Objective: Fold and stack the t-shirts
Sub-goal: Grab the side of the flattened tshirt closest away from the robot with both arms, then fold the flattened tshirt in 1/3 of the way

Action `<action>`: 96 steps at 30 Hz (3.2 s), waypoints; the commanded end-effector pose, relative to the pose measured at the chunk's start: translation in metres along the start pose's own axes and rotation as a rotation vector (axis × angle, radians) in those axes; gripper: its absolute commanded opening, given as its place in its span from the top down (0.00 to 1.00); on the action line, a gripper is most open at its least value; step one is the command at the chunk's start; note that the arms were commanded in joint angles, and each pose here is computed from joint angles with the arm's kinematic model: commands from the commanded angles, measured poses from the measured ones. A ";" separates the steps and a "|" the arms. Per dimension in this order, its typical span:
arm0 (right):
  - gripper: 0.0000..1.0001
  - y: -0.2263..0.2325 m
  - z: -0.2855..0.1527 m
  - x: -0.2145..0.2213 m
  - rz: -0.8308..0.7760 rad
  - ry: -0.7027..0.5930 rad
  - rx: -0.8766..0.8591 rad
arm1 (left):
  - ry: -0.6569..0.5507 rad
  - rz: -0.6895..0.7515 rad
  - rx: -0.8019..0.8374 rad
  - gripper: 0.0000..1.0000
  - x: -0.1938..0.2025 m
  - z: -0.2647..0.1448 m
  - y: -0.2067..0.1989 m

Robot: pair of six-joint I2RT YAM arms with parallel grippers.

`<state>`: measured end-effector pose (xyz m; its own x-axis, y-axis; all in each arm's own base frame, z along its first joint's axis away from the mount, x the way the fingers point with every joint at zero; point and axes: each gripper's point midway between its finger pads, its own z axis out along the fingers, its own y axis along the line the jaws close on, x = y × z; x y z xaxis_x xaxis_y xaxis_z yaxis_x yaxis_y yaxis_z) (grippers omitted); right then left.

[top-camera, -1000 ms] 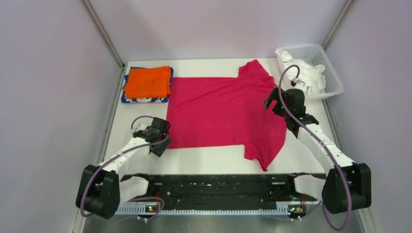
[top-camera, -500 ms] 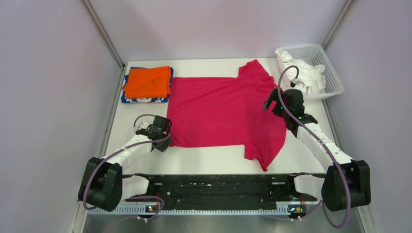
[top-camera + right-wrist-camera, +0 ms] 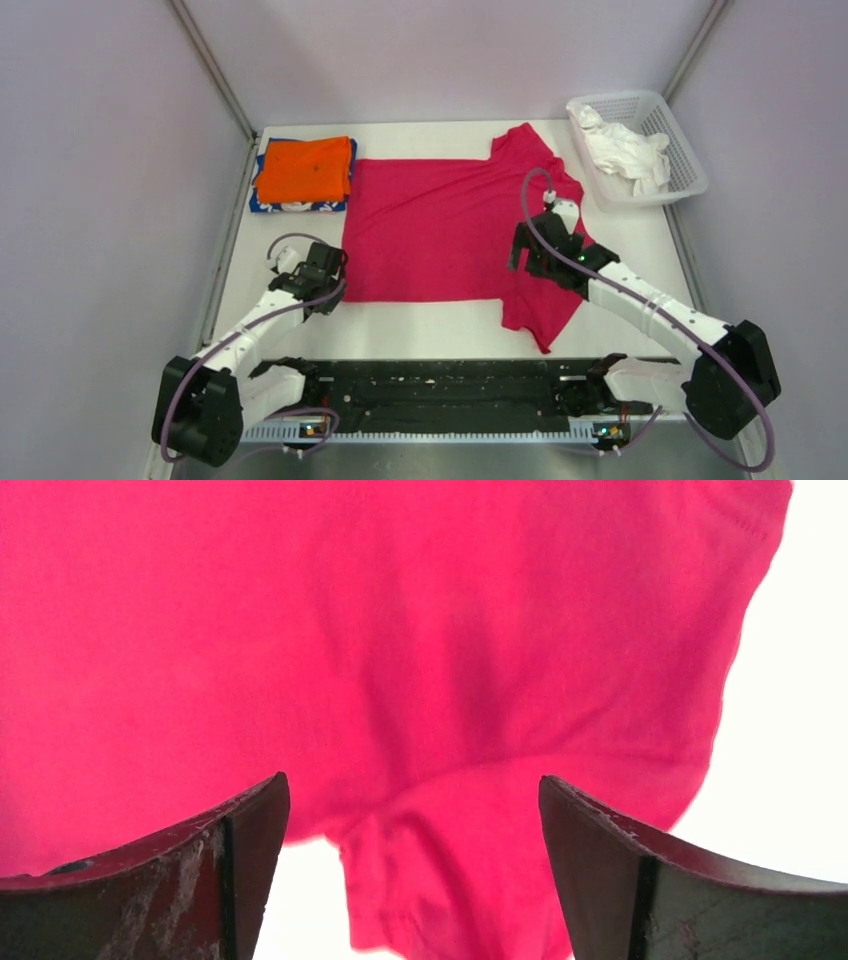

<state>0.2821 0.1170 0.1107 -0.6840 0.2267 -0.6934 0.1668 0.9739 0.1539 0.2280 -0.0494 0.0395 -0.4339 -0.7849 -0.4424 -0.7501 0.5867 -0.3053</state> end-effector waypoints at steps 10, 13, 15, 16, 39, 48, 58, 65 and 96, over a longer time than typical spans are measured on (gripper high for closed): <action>0.40 -0.028 -0.047 0.130 -0.131 0.343 0.017 | -0.013 0.045 0.012 1.00 -0.002 -0.001 0.003; 0.46 -0.025 -0.038 0.138 -0.122 0.349 0.010 | -0.008 0.048 0.008 1.00 -0.001 0.000 0.004; 0.50 -0.025 -0.033 0.145 -0.124 0.370 0.017 | -0.008 0.047 0.009 1.00 0.000 0.000 0.004; 0.51 -0.026 -0.033 0.149 -0.127 0.386 0.021 | -0.006 0.047 0.007 1.00 0.000 0.000 0.005; 1.00 -0.055 -0.102 0.190 -0.148 0.570 0.148 | 0.052 0.051 -0.079 1.00 0.011 -0.028 0.049; 1.00 -0.046 -0.109 0.174 -0.166 0.499 0.117 | 0.074 0.007 0.043 1.00 0.016 -0.042 0.041; 1.00 -0.005 -0.073 0.094 -0.091 0.244 0.008 | 0.041 0.011 0.260 1.00 -0.003 -0.044 -0.034; 1.00 -0.005 -0.051 0.029 -0.070 0.118 0.043 | -0.062 0.005 0.221 1.00 -0.036 -0.038 -0.063; 1.00 0.012 0.054 -0.077 -0.937 0.074 -0.152 | -0.026 0.091 0.194 1.00 -0.082 0.035 -0.148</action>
<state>0.3370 0.1006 0.1054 -0.7188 -0.4509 -0.5292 -0.3781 0.8923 -0.2468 0.3690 -0.0653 0.0741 -0.5070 -0.7262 -0.4644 -0.6296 0.6799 -0.3759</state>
